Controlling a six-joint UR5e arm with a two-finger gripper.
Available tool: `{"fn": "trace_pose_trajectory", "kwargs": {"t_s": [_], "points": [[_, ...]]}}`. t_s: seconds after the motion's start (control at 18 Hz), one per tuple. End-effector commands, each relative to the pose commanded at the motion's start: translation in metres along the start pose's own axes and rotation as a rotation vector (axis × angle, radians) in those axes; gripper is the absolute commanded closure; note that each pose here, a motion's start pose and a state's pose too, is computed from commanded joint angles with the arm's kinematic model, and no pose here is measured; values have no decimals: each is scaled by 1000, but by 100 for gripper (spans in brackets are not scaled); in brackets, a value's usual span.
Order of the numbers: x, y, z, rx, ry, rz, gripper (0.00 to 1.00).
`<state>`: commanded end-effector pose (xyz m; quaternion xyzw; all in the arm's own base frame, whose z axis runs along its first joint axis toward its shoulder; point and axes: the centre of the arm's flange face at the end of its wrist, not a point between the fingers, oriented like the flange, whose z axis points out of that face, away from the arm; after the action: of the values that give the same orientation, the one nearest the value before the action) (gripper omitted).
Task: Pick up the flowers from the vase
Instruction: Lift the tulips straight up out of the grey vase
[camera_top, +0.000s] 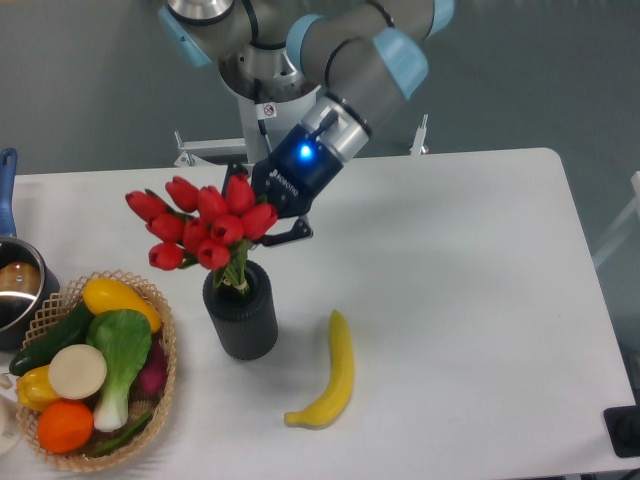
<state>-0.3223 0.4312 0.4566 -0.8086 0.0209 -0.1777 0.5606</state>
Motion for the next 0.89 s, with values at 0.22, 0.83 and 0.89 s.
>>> {"fn": "trace_pose_trajectory", "kwargs": {"t_s": [0.22,0.83,0.89], "points": [[-6,-31,-23,68,3,-85,100],[-19,-78,-65,135,-36,-108,100],[-27,-79,-74,138,-59,-89,100]]}}
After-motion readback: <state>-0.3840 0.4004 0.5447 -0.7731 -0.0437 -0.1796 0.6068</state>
